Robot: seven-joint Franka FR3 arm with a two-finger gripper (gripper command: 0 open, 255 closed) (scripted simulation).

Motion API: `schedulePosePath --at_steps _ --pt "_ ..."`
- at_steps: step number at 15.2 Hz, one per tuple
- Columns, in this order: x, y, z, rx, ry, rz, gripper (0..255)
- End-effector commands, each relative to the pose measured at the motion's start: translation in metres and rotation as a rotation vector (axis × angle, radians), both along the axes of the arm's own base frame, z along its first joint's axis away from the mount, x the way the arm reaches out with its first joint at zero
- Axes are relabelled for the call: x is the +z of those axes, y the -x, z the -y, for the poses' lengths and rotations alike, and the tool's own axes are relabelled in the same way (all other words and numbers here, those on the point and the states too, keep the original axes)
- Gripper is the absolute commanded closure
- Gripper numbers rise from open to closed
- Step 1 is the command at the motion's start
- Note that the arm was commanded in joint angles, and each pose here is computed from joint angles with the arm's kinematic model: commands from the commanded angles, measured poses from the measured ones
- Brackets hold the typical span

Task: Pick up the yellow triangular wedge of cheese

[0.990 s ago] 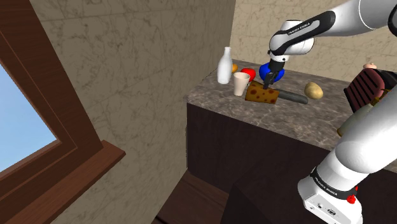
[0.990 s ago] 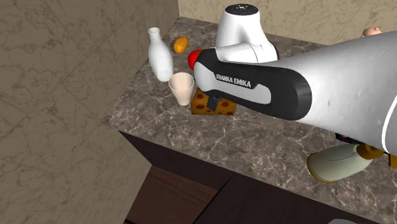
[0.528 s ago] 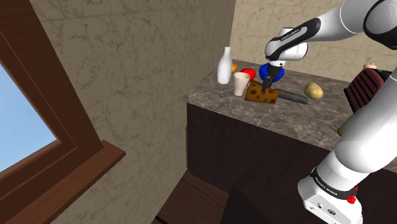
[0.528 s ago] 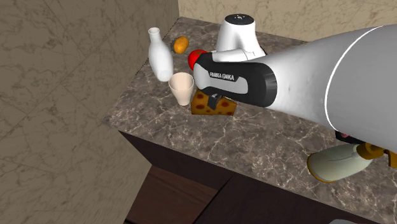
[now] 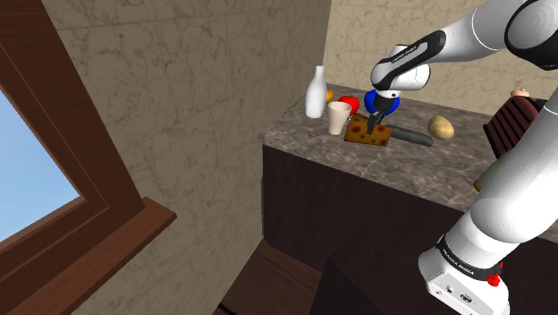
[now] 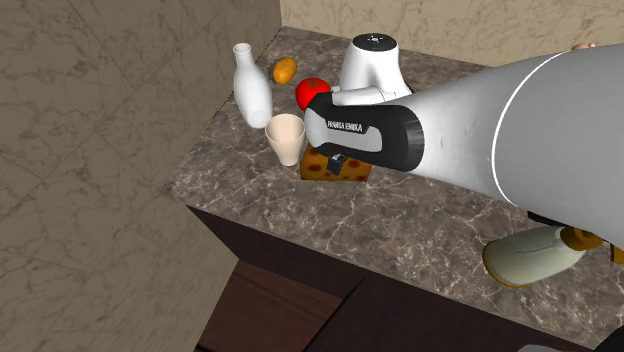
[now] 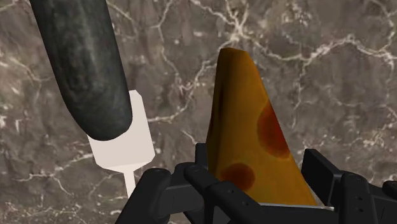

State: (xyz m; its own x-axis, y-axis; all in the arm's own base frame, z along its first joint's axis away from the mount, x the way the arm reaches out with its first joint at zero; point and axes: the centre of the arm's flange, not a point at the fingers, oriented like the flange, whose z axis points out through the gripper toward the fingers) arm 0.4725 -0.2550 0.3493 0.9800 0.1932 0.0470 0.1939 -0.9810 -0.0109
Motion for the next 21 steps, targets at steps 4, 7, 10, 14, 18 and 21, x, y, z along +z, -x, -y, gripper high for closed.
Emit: schedulePosePath --at_steps 4,7,10,14,18,21 --pt "-0.001 0.0 -0.001 0.001 -0.001 -0.001 255" --pt "0.005 0.0 0.0 0.001 -0.001 -0.001 255" --pt "0.02 0.0 0.0 0.001 -0.001 -0.001 255" --pt "0.042 0.0 0.0 0.001 -0.001 -0.001 255" --pt "0.063 0.0 0.0 0.001 -0.001 -0.001 255" --pt "0.078 0.0 0.0 0.001 -0.001 -0.001 255"
